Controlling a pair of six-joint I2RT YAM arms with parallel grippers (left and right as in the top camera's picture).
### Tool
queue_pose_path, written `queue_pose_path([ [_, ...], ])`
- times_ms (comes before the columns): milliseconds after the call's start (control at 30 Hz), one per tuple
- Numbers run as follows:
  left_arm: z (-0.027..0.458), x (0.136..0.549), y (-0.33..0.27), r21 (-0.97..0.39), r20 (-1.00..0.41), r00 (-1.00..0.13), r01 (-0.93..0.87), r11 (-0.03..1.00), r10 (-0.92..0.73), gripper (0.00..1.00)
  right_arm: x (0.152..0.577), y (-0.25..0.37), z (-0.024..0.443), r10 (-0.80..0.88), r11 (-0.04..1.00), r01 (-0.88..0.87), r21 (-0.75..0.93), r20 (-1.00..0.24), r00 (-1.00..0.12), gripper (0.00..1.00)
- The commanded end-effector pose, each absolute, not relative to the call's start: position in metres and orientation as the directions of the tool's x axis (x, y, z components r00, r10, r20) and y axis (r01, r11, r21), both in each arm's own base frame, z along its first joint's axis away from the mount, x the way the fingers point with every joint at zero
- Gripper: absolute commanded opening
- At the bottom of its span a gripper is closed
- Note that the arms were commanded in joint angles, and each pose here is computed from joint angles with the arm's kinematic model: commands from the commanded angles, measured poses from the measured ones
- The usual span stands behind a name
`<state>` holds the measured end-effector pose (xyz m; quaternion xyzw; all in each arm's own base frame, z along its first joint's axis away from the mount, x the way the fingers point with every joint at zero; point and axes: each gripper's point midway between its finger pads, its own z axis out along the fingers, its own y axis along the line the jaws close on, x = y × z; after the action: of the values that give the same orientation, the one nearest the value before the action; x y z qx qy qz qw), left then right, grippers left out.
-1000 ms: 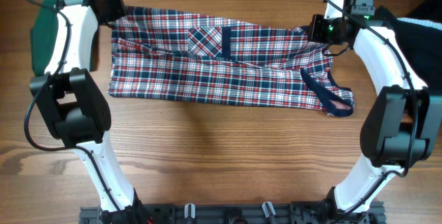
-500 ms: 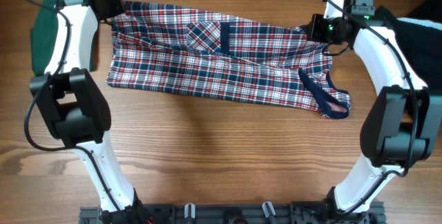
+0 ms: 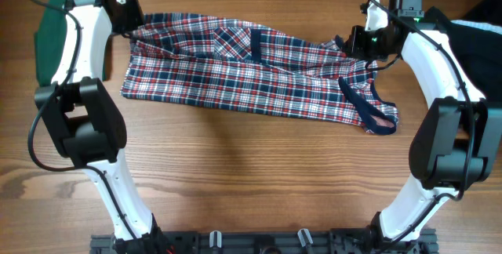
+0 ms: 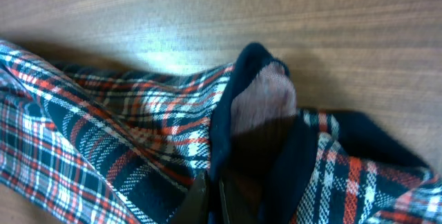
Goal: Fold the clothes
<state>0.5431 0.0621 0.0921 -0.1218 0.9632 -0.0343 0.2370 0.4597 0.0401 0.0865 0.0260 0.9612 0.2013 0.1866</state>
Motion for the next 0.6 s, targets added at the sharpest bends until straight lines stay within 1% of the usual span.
queue_pose_path([
  [0,0.12,0.536,0.064,-0.112,-0.47,-0.846,-0.226,0.968,-0.252,0.04,0.457,0.041,0.111,0.109,0.913,-0.06,0.404,-0.383,-0.917,0.04],
  [300,0.129,0.522,0.085,-0.11,-0.453,-0.843,-0.269,0.957,-0.289,0.04,0.437,0.018,0.123,0.166,0.912,0.016,0.41,-0.334,-0.928,0.04],
  [433,0.128,0.517,0.1,-0.11,-0.444,-0.839,-0.299,0.948,-0.315,0.04,0.426,0.004,0.113,0.209,0.906,0.078,0.416,-0.279,-0.937,0.04],
  [567,0.126,0.513,0.103,-0.108,-0.43,-0.843,-0.306,0.946,-0.322,0.04,0.412,0.003,0.099,0.238,0.899,0.13,0.418,-0.216,-0.947,0.04],
])
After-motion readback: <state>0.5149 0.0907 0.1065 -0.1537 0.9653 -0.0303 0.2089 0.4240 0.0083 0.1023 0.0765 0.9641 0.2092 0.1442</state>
